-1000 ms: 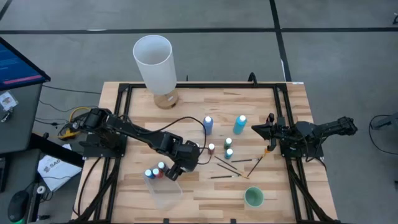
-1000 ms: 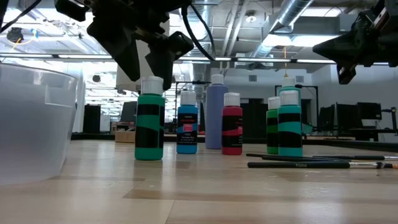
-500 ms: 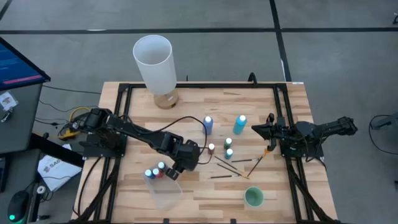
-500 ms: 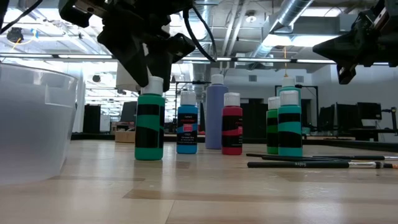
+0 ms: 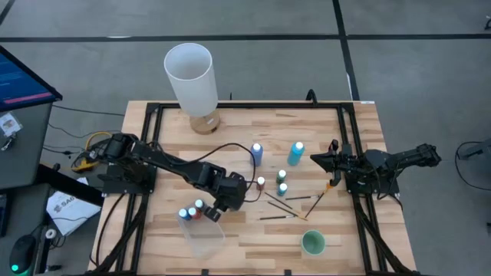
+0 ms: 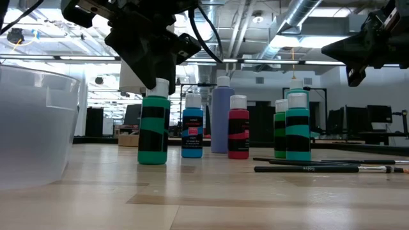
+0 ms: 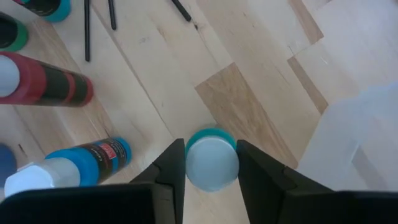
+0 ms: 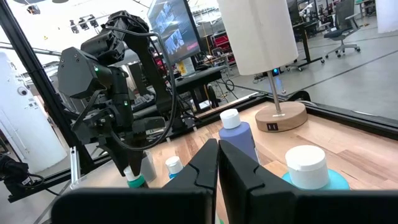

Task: Pick & Place Paint Supplies
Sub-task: Put the green paint bottle into the transparent bin

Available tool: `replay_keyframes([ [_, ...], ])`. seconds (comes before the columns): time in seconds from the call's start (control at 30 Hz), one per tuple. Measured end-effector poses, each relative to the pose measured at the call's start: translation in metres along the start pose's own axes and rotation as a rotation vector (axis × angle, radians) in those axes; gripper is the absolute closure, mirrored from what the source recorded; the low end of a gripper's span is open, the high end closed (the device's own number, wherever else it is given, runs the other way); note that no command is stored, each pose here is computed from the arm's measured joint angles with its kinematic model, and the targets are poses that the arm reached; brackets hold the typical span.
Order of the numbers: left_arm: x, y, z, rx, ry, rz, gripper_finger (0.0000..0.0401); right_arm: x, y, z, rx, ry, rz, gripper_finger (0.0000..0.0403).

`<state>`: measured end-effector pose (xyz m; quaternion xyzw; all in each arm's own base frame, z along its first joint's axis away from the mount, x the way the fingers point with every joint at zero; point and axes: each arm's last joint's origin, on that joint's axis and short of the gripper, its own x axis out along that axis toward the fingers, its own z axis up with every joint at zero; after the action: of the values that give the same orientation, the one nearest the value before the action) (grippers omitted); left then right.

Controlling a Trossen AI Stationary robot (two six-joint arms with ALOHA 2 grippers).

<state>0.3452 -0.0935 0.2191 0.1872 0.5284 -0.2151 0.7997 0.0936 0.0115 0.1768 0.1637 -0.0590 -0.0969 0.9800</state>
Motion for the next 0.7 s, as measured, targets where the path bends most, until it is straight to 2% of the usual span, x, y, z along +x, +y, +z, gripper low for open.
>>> replay_keyframes([
  [0.17,-0.015,-0.001,0.0,0.004,-0.031,0.02,0.0306,0.0,0.0,0.0,0.0,0.0,0.0,0.0394],
  [0.33,-0.05,-0.009,0.0,0.011,-0.109,0.055,0.0306,0.0,0.0,0.0,-0.001,0.0,0.0,0.0394],
  [0.53,-0.104,-0.032,-0.007,0.039,-0.234,0.054,0.0307,0.0,0.0,0.0,0.0,0.0,0.0,0.0394],
  [0.7,-0.132,-0.056,-0.016,0.008,-0.277,0.012,0.0304,0.0,0.0,0.0,0.0,-0.001,0.0,0.0394],
])
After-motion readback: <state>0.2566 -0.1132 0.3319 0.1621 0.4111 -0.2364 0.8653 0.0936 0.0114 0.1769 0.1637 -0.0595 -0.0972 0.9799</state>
